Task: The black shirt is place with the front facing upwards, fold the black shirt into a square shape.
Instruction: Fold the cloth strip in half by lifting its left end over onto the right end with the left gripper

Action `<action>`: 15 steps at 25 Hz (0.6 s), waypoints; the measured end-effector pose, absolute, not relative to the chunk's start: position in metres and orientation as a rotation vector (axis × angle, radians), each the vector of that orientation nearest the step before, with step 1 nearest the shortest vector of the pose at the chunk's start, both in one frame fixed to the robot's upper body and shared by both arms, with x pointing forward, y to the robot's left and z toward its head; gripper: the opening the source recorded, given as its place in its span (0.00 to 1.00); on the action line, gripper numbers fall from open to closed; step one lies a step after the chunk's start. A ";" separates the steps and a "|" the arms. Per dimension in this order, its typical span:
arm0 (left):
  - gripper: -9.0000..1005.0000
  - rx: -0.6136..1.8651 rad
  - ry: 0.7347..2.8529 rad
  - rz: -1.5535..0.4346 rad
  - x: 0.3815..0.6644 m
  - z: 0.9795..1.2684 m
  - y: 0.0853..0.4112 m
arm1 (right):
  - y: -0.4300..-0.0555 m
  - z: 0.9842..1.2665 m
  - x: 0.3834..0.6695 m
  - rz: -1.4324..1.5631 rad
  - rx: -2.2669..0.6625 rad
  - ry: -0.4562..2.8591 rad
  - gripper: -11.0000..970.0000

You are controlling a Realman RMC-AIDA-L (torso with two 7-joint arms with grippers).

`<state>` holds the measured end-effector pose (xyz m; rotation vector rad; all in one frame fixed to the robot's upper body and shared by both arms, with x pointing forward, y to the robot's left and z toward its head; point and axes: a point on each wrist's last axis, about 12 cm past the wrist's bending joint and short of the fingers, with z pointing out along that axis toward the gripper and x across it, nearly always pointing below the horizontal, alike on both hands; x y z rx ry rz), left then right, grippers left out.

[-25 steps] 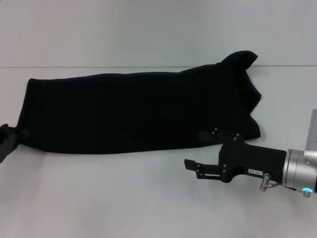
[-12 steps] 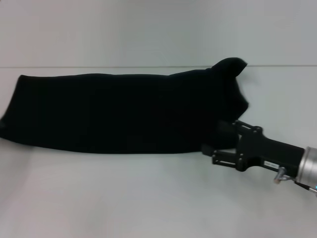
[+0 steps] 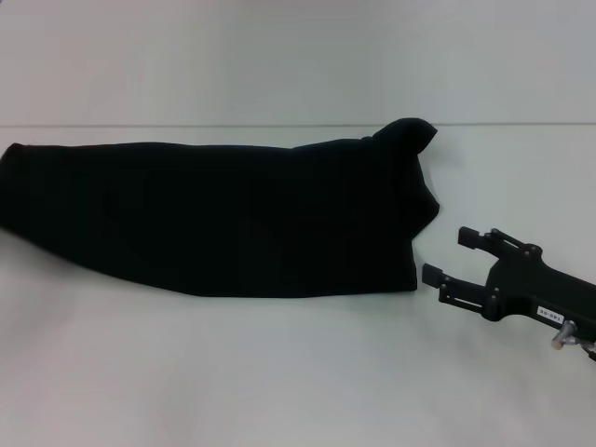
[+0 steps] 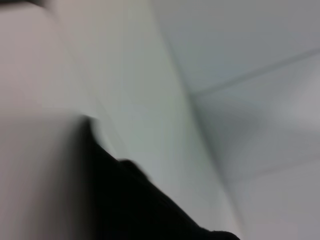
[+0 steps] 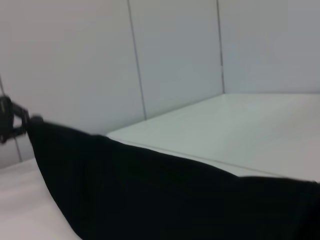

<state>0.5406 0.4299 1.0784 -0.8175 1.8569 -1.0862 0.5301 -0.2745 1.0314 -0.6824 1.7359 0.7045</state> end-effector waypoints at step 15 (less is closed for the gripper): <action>0.05 -0.160 1.902 -1.463 0.664 1.163 0.222 | -0.297 1.010 0.502 0.684 -0.559 1.851 0.93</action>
